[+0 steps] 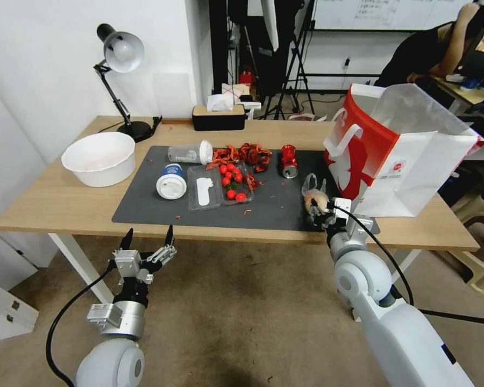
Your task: Pick up the trash from the table and place it into the takeout bag.
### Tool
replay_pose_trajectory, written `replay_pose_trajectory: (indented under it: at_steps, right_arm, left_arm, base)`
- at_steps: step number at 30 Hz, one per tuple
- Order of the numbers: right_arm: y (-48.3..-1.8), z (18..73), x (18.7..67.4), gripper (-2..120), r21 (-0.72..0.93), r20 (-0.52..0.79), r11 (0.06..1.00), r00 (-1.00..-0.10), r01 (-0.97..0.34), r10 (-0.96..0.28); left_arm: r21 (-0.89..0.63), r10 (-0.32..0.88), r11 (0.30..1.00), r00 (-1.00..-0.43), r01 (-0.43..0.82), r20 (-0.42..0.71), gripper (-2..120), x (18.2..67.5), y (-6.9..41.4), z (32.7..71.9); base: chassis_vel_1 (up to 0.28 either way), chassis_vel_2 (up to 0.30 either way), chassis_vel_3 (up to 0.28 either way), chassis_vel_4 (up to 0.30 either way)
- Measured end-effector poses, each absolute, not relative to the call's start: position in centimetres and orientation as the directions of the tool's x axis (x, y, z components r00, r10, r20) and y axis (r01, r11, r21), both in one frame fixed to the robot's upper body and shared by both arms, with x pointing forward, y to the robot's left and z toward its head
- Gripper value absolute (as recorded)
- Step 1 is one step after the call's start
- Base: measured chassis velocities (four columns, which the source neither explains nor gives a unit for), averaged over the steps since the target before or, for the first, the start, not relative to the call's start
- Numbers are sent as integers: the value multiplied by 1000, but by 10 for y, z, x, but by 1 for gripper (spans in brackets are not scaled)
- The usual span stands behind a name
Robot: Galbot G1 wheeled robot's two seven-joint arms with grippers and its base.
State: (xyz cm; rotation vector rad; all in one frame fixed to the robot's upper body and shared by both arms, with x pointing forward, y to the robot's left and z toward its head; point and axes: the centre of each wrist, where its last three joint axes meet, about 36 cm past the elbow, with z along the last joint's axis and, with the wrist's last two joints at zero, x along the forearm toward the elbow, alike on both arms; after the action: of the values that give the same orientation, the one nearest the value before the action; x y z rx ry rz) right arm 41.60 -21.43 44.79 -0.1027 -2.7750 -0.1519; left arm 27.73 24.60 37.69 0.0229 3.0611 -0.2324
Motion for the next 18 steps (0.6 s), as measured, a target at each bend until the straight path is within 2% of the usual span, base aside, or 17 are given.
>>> replay_pose_trajectory:
  at_steps: [1, 5, 10, 18]
  right_arm:
    - [-214, 448, 416, 25, 92, 356, 992, -933, 91, 52]
    - [-216, 447, 417, 11, 91, 358, 991, -932, 96, 57]
    - [-217, 451, 415, 3, 115, 345, 989, -937, 97, 52]
    - [-229, 484, 397, 3, 262, 125, 965, -992, 11, -23]
  left_arm:
    - [-150, 9, 988, -997, 20, -72, 100, 277, 246, 377]
    - [-150, 11, 988, -997, 22, -72, 100, 277, 245, 377]
    - [-149, 10, 989, -997, 21, -72, 100, 276, 246, 376]
    - [-148, 7, 989, -997, 18, -74, 100, 276, 246, 376]
  base:
    - [0, 0, 0, 0]
    - [0, 0, 0, 0]
    - [0, 0, 0, 0]
    - [0, 0, 0, 0]
